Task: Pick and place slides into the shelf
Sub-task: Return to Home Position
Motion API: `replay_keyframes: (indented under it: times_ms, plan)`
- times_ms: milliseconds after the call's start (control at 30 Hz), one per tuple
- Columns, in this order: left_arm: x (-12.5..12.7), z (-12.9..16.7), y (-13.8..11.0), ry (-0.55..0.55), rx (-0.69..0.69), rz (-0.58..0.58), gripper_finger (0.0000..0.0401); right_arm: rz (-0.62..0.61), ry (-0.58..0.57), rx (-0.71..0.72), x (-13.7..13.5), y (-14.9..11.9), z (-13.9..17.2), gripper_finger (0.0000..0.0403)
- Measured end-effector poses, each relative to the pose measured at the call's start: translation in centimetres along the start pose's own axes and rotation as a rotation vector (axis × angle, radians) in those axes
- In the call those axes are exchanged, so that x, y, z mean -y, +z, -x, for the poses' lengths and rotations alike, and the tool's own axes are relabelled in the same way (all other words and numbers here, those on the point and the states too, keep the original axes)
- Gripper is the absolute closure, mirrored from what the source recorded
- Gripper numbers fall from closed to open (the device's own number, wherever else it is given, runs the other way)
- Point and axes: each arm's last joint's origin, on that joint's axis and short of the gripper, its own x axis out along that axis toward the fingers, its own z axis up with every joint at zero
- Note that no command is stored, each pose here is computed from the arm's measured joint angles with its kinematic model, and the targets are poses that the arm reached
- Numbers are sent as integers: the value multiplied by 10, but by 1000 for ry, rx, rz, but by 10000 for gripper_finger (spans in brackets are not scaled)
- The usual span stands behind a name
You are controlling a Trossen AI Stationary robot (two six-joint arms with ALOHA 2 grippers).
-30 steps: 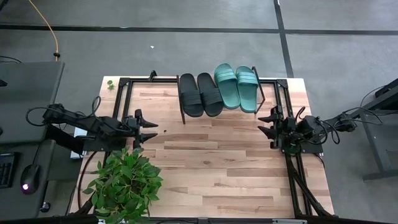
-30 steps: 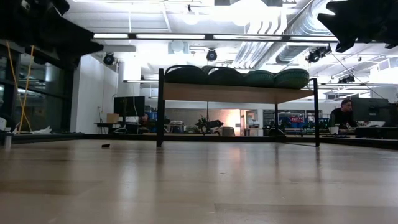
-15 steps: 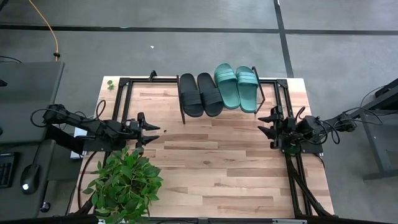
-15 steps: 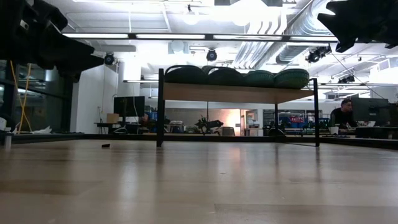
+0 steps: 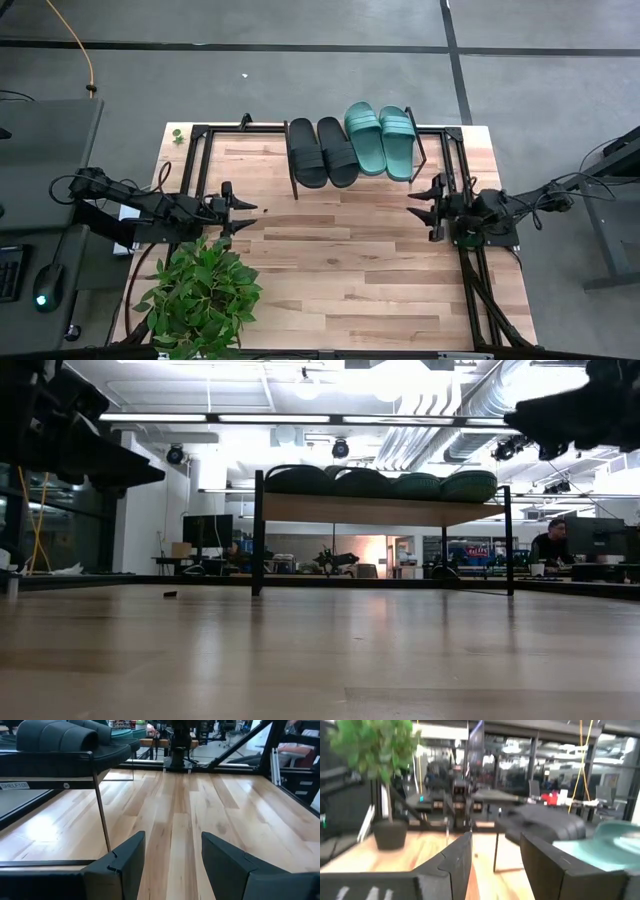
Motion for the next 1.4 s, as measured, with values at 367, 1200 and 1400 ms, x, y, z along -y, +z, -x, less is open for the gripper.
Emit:
replay_keyframes:
  times_ms: [367, 1200, 1400]
  plan:
    - [0, 0, 0, 0, 0, -27, 224, 36, 85, -153, -2, -8, 2, 246]
    - [0, 0, 0, -8, -1, -68, 224, 77, 167, -222, -4, -10, 4, 246]
    - [0, 0, 0, -8, -1, -96, 224, 81, 169, -234, -5, -11, 3, 246]
